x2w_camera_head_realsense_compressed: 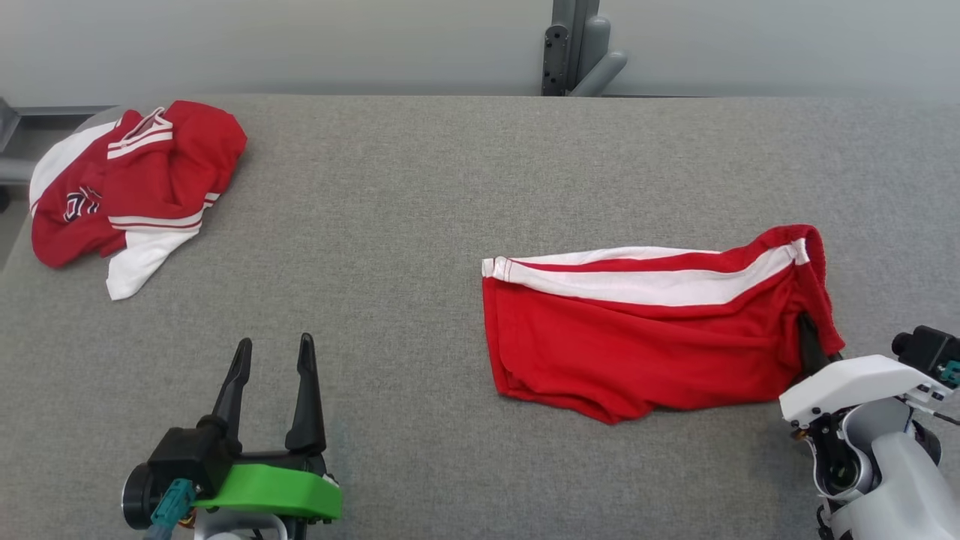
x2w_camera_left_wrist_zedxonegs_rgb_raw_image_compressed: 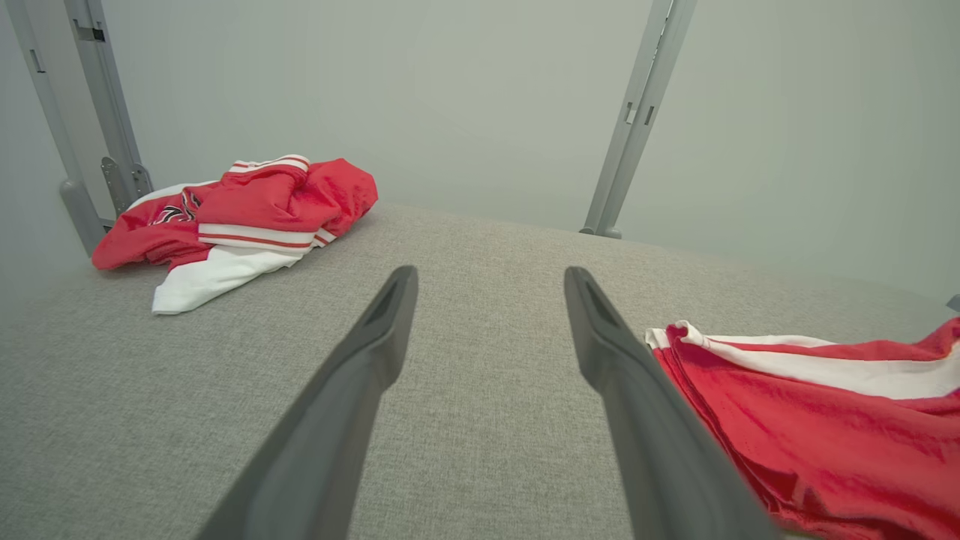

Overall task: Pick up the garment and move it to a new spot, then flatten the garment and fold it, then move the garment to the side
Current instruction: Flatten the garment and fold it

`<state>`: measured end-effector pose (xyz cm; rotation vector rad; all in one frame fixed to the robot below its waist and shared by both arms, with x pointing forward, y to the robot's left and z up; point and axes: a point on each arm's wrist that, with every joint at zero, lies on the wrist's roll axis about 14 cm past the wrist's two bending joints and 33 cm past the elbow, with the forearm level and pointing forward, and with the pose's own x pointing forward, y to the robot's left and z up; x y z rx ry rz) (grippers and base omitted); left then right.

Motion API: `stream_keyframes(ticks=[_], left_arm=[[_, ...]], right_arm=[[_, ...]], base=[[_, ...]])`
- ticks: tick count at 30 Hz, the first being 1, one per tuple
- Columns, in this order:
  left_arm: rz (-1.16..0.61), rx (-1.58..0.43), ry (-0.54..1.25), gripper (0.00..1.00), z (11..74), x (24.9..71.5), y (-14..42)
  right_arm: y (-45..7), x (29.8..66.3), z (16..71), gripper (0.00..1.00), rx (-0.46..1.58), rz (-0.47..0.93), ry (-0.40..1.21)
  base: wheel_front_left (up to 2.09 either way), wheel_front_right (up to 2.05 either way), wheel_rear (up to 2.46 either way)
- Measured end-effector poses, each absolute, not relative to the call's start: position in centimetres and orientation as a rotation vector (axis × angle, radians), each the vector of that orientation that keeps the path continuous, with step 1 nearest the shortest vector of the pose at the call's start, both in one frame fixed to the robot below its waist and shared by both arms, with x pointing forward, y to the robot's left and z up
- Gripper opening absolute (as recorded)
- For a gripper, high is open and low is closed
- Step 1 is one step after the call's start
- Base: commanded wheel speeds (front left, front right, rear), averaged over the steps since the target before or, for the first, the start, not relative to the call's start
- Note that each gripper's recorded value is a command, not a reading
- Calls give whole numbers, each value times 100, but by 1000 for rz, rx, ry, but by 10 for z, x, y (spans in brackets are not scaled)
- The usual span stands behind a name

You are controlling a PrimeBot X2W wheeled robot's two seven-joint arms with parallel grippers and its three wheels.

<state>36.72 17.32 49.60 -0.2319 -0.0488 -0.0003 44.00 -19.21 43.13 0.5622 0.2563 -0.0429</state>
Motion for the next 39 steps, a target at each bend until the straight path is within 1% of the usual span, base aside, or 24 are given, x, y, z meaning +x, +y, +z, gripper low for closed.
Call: stream_keyframes(ticks=[7,13,17,22,28,33,39], left_arm=[[18,-229,-57,100,498,362,180],[43,-227,-72,100,503,355,188],[60,-236,-78,100,504,350,193],[75,-241,-81,100,505,344,197],[100,-243,-79,100,503,338,204],[121,-245,-73,100,501,334,208],[133,-251,-60,100,497,333,210]], right_arm=[[-151,448,464,0,576,84,192],[-105,447,490,0,554,233,171],[-74,444,497,0,510,331,188],[-39,436,492,0,446,431,233],[-8,427,475,0,392,513,305],[13,424,462,0,354,569,349],[27,425,445,0,293,605,388]], base=[[0,0,0],[0,0,0],[0,0,0],[0,0,0],[0,0,0],[0,0,0],[0,0,0]])
